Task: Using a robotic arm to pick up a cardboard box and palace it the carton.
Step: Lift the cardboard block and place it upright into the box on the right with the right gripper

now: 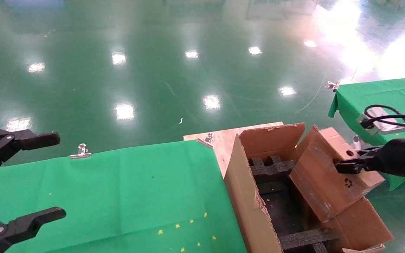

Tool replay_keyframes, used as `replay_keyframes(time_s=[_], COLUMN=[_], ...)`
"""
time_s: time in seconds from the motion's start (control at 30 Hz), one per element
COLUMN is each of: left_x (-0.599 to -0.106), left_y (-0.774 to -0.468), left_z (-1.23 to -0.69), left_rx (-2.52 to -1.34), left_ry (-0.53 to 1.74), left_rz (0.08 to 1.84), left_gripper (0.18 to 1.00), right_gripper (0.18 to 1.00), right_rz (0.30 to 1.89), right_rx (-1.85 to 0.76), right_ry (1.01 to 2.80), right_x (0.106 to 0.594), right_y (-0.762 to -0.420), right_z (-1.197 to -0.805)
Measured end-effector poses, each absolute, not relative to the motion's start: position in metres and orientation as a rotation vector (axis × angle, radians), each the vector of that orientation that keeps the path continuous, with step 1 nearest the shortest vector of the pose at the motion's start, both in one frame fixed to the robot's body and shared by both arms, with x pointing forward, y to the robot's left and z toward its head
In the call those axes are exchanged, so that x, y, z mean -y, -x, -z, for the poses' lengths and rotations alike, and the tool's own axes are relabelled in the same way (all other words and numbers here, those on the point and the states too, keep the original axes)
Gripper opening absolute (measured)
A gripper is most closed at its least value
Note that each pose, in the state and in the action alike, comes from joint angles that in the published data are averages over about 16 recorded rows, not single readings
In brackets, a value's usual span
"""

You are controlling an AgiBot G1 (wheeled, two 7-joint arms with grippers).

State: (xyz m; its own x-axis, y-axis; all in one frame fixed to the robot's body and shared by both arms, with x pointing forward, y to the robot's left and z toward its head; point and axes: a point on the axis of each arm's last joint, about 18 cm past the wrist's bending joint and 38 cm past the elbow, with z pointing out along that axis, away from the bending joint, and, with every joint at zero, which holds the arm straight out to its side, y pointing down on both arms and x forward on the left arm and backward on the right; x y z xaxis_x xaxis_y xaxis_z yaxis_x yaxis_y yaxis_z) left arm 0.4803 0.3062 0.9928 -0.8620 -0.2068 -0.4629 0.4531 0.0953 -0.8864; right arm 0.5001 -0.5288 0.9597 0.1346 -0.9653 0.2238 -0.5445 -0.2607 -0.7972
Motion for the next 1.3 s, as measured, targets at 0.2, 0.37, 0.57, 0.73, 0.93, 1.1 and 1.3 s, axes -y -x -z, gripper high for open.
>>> replay_keyframes(time_s=[0.2,0.37,0.57,0.73,0.93,1.1,1.3], left_x=[-0.306,-0.306,-0.306,-0.306,-0.306,-0.306,-0.306], left_y=[-0.480,-0.480,-0.480,-0.480,-0.480,-0.480,-0.480], left_z=[-0.993,-0.993,-0.993,-0.993,-0.993,-0.993,-0.993], left_rx=[-1.901,-1.901,-1.901,-1.901,-1.901,-1.901,-1.901], left_ry=[-0.241,-0.241,-0.241,-0.241,-0.241,-0.241,-0.241], left_rz=[1.818,1.818,1.818,1.818,1.818,1.818,1.818], left_gripper=[1.001,1.001,1.001,1.001,1.001,1.001,1.001], right_gripper=[0.334,0.334,0.334,0.333,0.333,0.333,0.332], right_rz=[0.951,0.935,0.952,0.965,0.973,0.982,1.006], right_rx=[-1.534,-1.582,-1.626,-1.655,-1.686,-1.706,-1.721], right_ry=[1.819,1.802,1.787,1.774,1.761,1.754,1.744], right_x=[0.523,0.522,0.526,0.529,0.531,0.531,0.533], right_y=[-0.508,-0.512,-0.514,-0.516,-0.518,-0.522,-0.527], right_z=[-0.952,-0.946,-0.942,-0.939,-0.934,-0.930,-0.924])
